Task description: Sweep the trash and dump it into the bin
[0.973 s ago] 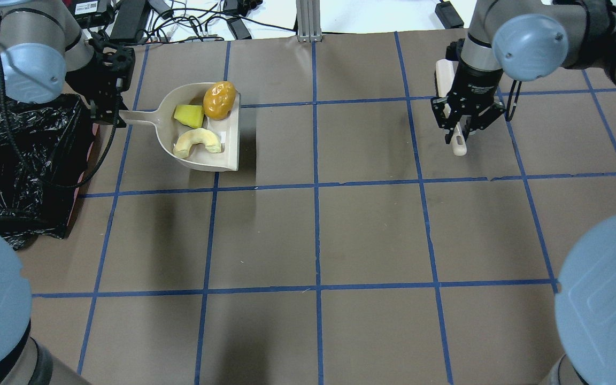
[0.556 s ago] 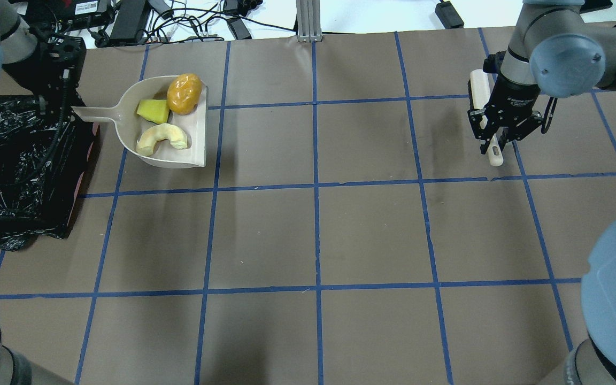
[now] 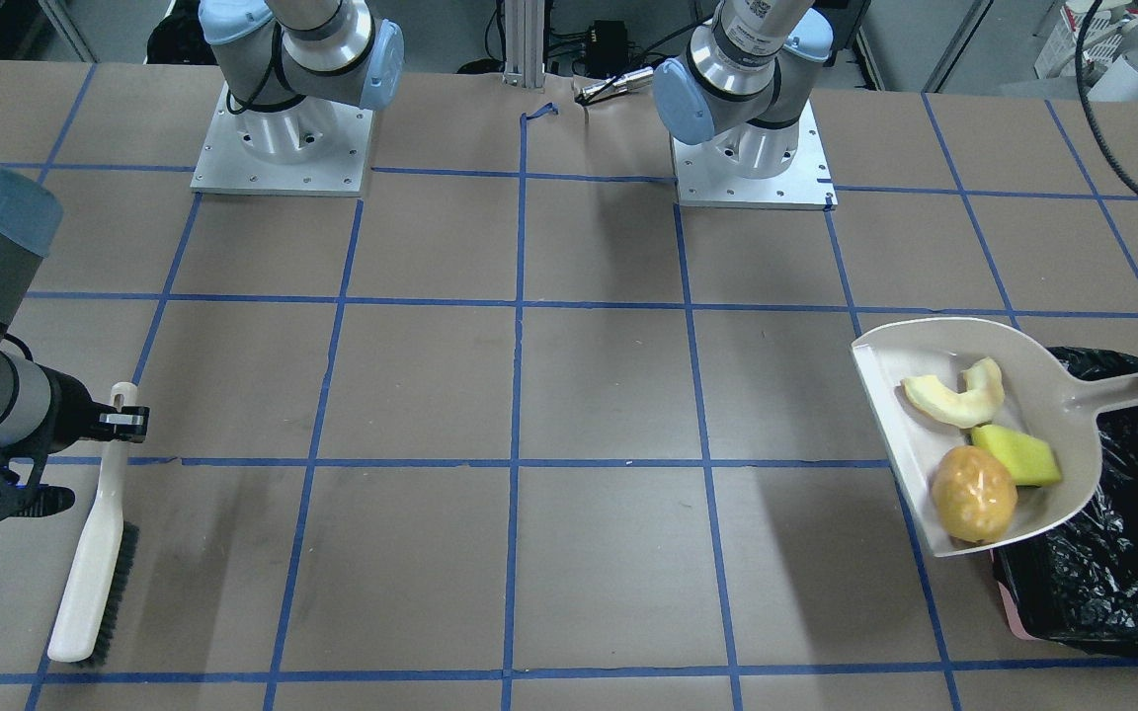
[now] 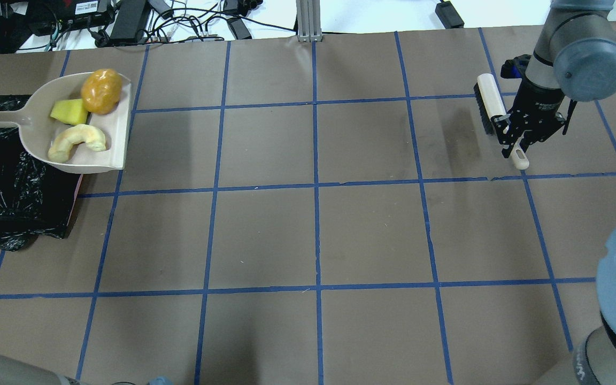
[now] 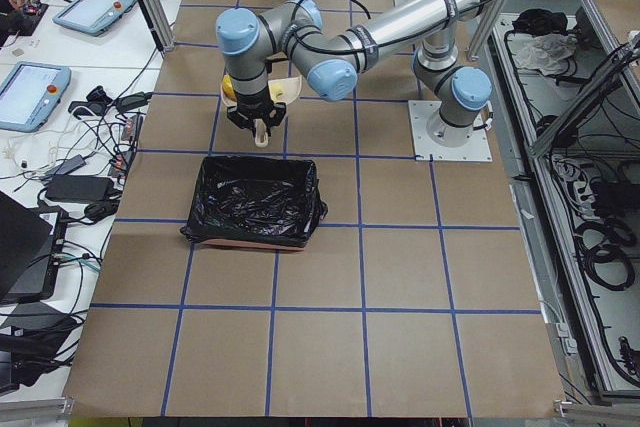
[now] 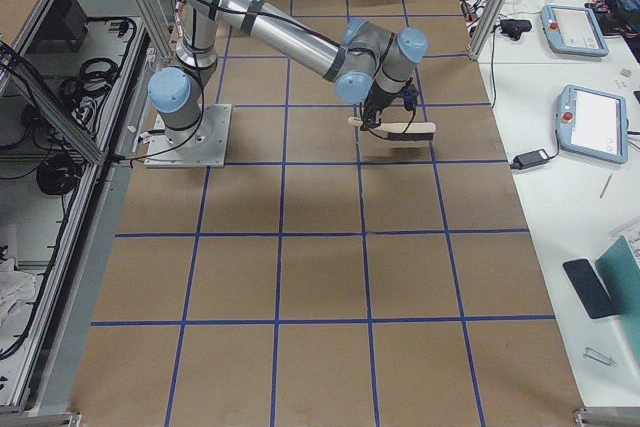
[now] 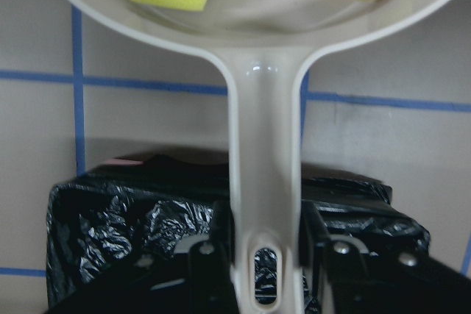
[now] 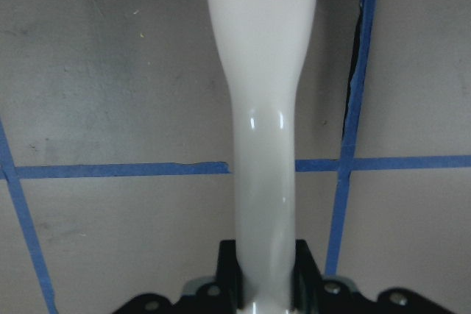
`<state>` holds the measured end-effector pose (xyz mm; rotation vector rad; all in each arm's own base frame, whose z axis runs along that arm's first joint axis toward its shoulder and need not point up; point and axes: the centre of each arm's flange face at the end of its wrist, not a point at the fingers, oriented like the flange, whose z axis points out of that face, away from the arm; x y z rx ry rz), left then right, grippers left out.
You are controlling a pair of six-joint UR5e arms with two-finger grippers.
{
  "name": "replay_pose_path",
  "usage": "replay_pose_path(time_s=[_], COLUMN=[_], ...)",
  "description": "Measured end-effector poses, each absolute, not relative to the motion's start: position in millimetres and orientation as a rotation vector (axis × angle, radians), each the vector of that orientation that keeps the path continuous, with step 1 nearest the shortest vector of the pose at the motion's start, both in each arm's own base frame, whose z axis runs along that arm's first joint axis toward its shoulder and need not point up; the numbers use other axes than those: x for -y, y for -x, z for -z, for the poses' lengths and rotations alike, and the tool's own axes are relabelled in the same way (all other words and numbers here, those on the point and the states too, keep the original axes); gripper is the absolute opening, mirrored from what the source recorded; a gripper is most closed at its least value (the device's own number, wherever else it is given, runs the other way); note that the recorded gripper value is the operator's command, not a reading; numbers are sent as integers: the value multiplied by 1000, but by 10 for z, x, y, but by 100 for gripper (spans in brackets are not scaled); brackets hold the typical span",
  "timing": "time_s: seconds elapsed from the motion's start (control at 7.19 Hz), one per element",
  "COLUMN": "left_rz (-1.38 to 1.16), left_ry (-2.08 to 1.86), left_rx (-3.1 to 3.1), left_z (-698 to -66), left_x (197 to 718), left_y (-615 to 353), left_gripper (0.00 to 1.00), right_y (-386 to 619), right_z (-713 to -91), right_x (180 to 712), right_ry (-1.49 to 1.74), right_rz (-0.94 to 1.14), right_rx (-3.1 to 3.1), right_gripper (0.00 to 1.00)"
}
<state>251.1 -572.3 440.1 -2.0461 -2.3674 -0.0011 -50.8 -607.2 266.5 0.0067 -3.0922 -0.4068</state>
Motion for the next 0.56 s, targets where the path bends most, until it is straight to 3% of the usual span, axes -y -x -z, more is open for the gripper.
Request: replay_pose_path(time_s=[0.56], left_rz=[7], left_ry=[2016], left_rx=[2440], left_z=[-4485], left_x=[5200], left_y=[-3771], left_gripper=[2], right_y=[801], right_z=[-2475], right_x=[5983], right_ry=[11], right_rz=[392], right_rx=[3106], right_gripper=[0])
